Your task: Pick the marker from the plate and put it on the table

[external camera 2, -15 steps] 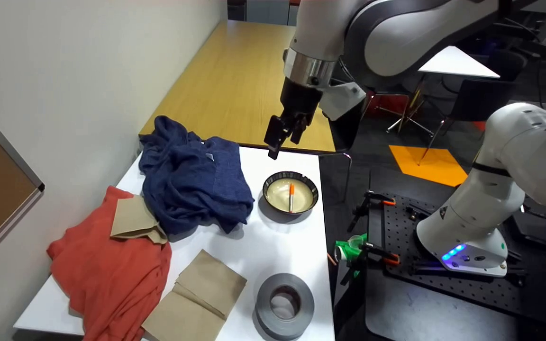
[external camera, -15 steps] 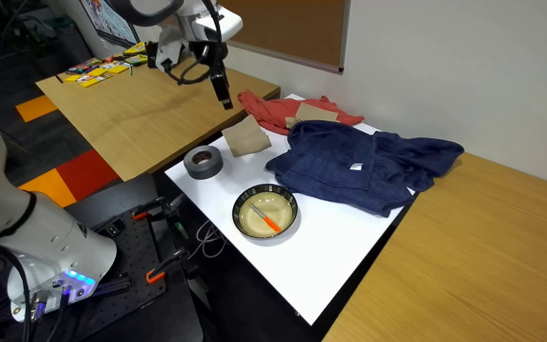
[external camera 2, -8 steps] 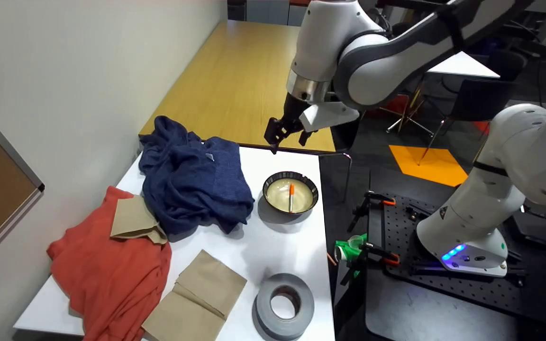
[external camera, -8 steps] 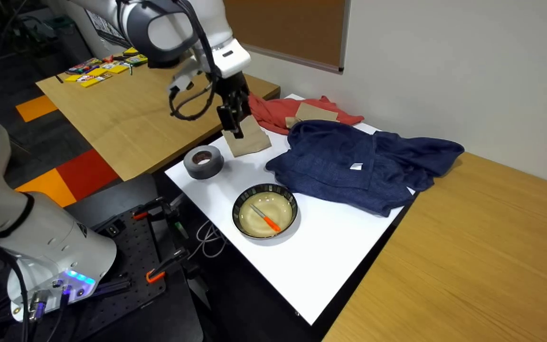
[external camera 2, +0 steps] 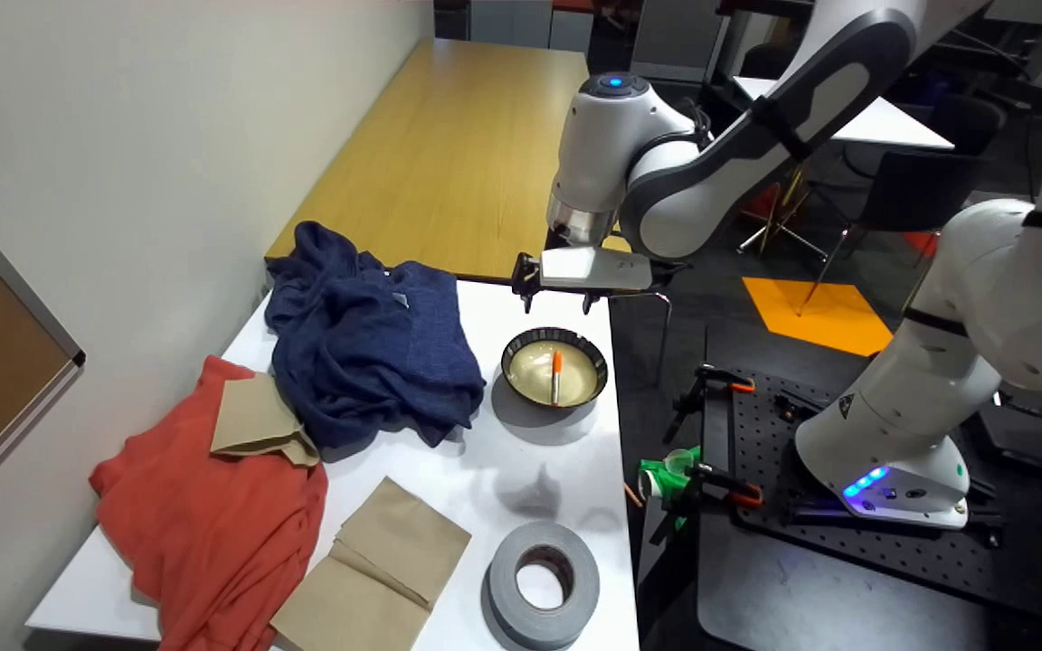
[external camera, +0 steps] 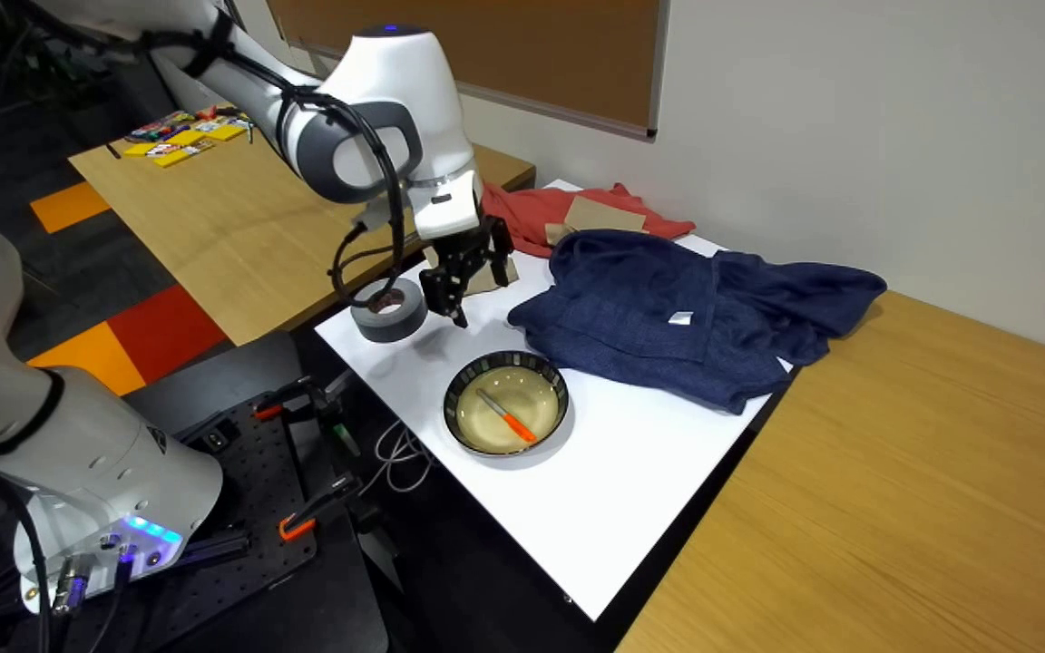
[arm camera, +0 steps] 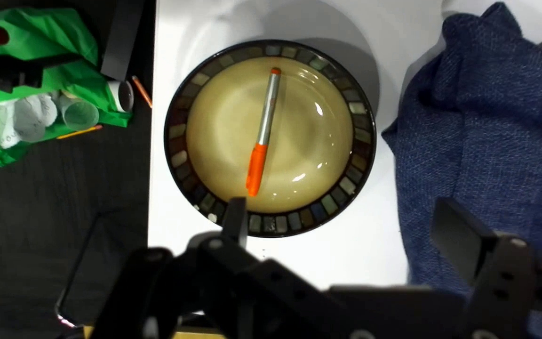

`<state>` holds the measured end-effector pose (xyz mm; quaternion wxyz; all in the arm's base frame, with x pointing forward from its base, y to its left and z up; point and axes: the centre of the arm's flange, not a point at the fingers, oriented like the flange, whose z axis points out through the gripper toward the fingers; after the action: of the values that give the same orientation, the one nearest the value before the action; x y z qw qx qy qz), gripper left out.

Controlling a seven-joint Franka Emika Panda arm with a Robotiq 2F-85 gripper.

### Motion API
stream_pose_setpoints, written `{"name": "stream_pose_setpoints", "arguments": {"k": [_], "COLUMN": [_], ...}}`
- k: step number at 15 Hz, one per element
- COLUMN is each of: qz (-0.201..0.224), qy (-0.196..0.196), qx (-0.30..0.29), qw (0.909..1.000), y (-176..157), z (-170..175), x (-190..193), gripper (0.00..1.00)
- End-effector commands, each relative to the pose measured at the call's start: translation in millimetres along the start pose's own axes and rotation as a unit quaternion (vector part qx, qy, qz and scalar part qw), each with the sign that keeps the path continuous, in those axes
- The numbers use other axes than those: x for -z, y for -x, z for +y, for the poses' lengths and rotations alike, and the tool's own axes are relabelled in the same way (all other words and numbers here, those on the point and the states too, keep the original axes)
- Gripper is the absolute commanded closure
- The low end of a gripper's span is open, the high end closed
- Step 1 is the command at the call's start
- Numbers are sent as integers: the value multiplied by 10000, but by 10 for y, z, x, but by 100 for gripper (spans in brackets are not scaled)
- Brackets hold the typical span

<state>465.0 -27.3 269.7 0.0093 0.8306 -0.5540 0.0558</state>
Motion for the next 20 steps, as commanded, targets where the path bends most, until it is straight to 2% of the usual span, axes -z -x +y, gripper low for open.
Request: {"name": "stream_pose_setpoints", "arguments": {"k": [1, 5, 11, 20], "qz": [125, 166, 249, 197], "qy": [116, 241, -108, -71], "qx": [-875, -1317, -1236, -1365], "qw": [9960, 9909, 9920, 9904], "y": [-54, -107, -93, -113], "z": [37, 166, 206, 288], "x": [-392, -776, -1236, -1634], "gripper": [0, 0, 0, 0]}}
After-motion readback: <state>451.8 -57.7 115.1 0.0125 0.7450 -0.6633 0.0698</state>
